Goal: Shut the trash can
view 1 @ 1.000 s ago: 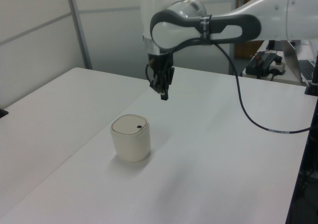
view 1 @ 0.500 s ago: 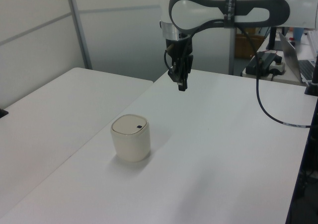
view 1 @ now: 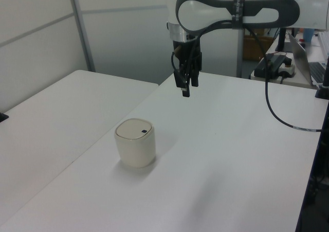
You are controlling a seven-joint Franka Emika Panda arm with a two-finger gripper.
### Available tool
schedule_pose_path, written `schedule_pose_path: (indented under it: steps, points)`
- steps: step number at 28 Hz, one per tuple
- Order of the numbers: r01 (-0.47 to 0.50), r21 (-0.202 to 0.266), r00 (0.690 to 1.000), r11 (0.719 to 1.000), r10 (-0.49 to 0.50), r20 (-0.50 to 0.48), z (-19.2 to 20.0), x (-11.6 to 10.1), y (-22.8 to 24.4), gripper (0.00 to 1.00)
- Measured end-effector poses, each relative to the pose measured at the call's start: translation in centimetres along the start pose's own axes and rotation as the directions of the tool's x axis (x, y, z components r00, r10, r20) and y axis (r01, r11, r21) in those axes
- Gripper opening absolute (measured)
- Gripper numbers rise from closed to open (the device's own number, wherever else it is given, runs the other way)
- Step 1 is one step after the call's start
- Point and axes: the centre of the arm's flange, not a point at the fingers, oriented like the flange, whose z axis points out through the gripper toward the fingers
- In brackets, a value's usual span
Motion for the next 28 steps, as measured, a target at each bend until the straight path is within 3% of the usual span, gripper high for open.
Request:
schedule_pose_path:
  steps: [4, 9, 28]
  points:
    - [0.000, 0.000, 1.000, 1.000, 0.000, 0.000, 0.00, 0.00, 0.01, 0.85]
    - [0.000, 0.000, 1.000, 1.000, 0.000, 0.000, 0.00, 0.00, 0.02, 0.99]
    - [0.000, 0.000, 1.000, 1.000, 0.000, 0.000, 0.00, 0.00, 0.02, 1.00]
